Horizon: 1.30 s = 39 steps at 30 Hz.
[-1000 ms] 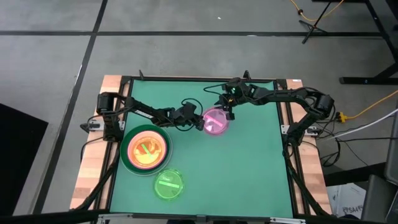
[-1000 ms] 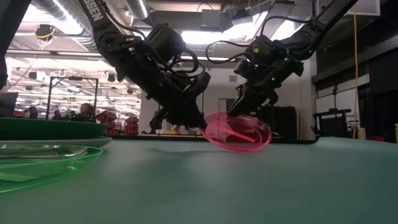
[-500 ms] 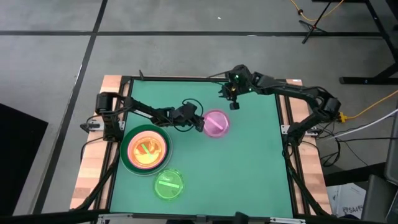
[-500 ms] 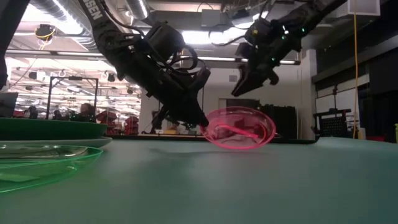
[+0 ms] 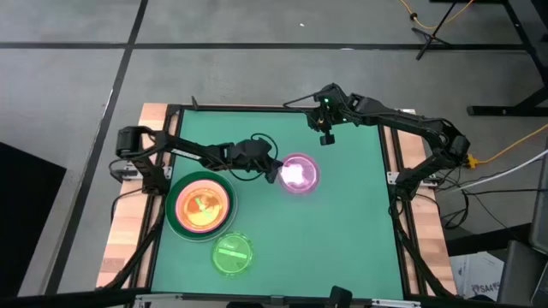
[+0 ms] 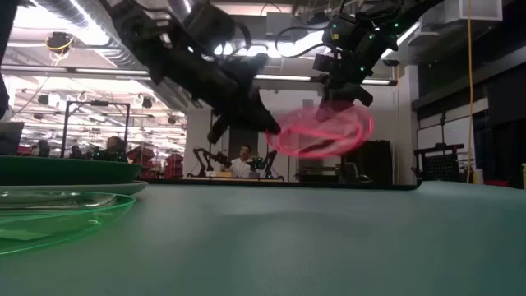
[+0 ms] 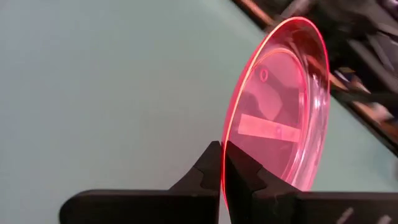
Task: Stack plastic plates
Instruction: Stack the light pink plate on top of the light green plate
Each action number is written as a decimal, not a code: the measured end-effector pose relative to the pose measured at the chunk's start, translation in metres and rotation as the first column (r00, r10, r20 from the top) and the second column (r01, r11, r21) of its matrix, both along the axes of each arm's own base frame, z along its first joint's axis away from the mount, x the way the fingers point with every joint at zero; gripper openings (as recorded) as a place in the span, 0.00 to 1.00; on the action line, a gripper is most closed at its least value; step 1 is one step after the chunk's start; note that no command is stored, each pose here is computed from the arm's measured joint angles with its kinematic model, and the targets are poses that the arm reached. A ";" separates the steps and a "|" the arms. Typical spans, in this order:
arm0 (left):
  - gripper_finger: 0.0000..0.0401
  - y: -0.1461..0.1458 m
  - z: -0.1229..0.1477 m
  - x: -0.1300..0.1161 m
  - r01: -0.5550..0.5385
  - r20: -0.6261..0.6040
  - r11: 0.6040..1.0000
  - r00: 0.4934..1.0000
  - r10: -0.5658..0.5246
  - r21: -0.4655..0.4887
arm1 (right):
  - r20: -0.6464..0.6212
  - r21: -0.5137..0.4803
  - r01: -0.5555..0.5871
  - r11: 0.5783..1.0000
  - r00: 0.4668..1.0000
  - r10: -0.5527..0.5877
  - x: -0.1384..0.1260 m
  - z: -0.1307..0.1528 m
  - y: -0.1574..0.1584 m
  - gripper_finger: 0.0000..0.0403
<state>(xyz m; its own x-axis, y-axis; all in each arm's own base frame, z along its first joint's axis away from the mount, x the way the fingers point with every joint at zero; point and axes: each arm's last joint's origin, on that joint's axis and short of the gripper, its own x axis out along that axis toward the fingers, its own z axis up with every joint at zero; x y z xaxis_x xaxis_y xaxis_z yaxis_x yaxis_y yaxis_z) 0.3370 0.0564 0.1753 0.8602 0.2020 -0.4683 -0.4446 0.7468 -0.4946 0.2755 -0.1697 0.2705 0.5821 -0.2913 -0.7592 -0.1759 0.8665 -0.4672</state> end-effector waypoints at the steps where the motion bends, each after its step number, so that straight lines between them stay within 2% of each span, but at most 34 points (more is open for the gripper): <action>1: 0.00 0.000 0.006 -0.002 0.032 0.005 0.999 0.999 -0.032 -0.003 | -0.003 -0.003 0.003 1.000 1.000 -0.003 0.000 0.000 0.000 0.19; 5: 0.00 -0.001 0.027 -0.016 0.172 0.006 0.984 0.985 -0.172 -0.042 | -0.005 -0.002 0.004 1.000 1.000 -0.005 0.000 0.000 0.000 0.19; 7: 0.00 -0.002 0.039 -0.025 0.272 0.020 0.960 0.962 -0.271 -0.063 | -0.004 -0.001 0.003 1.000 1.000 -0.003 0.000 0.000 0.000 0.19; 11: 0.00 -0.004 0.059 -0.047 0.470 0.050 0.871 0.883 -0.468 -0.142 | -0.003 0.002 0.000 1.000 1.000 0.000 0.000 0.000 0.000 0.19; 15: 0.00 -0.008 0.074 -0.071 0.553 0.061 0.796 0.828 -0.557 -0.246 | -0.001 0.004 -0.001 1.000 1.000 0.001 0.000 0.000 0.000 0.19; 20: 0.00 -0.014 0.079 -0.099 0.519 -0.032 0.769 0.821 -0.570 -0.374 | -0.001 0.005 0.000 1.000 1.000 0.000 0.000 0.000 0.000 0.19; 23: 0.00 -0.017 0.075 -0.115 0.452 -0.133 0.767 0.817 -0.561 -0.455 | -0.001 0.005 -0.001 1.000 1.000 0.001 0.000 0.000 0.000 0.19; 26: 0.00 -0.020 0.069 -0.129 0.380 -0.246 0.767 0.792 -0.558 -0.517 | -0.001 0.005 -0.001 1.000 1.000 0.001 0.000 0.000 0.000 0.19; 31: 0.00 -0.025 0.060 -0.151 0.304 -0.425 0.759 0.682 -0.596 -0.576 | -0.001 0.005 -0.001 1.000 1.000 0.001 0.000 -0.001 0.000 0.19; 35: 0.00 -0.027 0.056 -0.166 0.281 -0.533 0.763 0.577 -0.619 -0.582 | -0.001 0.005 -0.001 1.000 1.000 0.001 0.000 -0.001 0.000 0.19; 39: 0.00 -0.027 0.055 -0.175 0.284 -0.611 0.780 0.496 -0.617 -0.558 | -0.001 0.005 -0.001 1.000 1.000 0.001 0.000 -0.001 0.000 0.19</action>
<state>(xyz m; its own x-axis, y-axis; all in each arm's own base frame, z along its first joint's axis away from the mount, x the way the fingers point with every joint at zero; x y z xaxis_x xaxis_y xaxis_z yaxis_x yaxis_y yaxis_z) 0.1620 0.0290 0.2300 0.0998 -0.4214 -0.9014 -0.4148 0.8058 -0.4226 0.2758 -0.1694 0.2699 0.5818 -0.2867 -0.7611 -0.1770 0.8688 -0.4625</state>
